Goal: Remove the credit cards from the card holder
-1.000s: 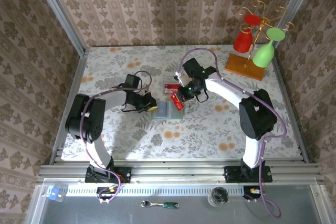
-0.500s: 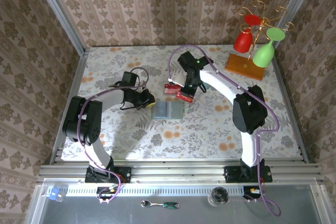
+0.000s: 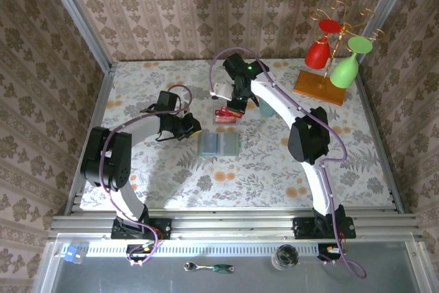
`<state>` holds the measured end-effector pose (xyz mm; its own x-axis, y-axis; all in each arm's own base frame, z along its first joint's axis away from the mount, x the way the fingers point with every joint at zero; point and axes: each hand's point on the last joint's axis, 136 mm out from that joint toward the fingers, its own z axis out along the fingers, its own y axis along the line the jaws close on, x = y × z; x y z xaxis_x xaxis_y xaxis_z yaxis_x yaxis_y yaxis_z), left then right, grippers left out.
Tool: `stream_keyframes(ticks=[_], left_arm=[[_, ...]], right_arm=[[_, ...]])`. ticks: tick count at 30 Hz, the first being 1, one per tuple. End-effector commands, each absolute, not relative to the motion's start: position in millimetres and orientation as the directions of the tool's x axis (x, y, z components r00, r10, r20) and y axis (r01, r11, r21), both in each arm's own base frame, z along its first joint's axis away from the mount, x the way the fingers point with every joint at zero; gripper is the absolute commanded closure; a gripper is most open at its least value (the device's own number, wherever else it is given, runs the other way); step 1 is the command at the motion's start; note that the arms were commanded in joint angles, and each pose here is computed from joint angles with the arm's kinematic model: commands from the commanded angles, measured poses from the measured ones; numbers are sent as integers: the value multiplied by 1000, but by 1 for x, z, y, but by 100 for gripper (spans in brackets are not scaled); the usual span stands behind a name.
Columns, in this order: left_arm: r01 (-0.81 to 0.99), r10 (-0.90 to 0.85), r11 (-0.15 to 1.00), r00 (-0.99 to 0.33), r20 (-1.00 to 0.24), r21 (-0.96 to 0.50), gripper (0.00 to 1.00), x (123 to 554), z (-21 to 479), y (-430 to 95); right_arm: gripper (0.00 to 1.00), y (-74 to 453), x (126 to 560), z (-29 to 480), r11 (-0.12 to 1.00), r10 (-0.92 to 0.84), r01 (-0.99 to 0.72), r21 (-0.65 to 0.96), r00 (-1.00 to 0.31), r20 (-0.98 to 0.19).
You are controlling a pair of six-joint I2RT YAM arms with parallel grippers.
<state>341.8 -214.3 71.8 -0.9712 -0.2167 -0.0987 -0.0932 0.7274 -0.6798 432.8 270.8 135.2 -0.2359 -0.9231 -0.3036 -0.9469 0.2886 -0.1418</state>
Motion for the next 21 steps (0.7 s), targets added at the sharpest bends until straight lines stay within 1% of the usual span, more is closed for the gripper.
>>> stream_keyframes(ticks=[1,9,16,21], left_arm=[[-110,-241,722,-965,-100,-683,87,350,80,-211],[-117,-245,719,-965,-93,-685,87,351,78,-209],[-126,-253,718,-963,-88,-685,87,350,75,-206],[-130,-252,715,-964,-80,-687,87,350,73,-205]], right_arm=[[100,274,430,135,257,-936,-958,-129,-213,-281],[100,285,449,130,257,-929,-953,-163,-198,-312],[100,287,459,117,247,-935,-951,-185,-184,-302],[100,288,460,108,242,-938,-955,-173,-185,-293]])
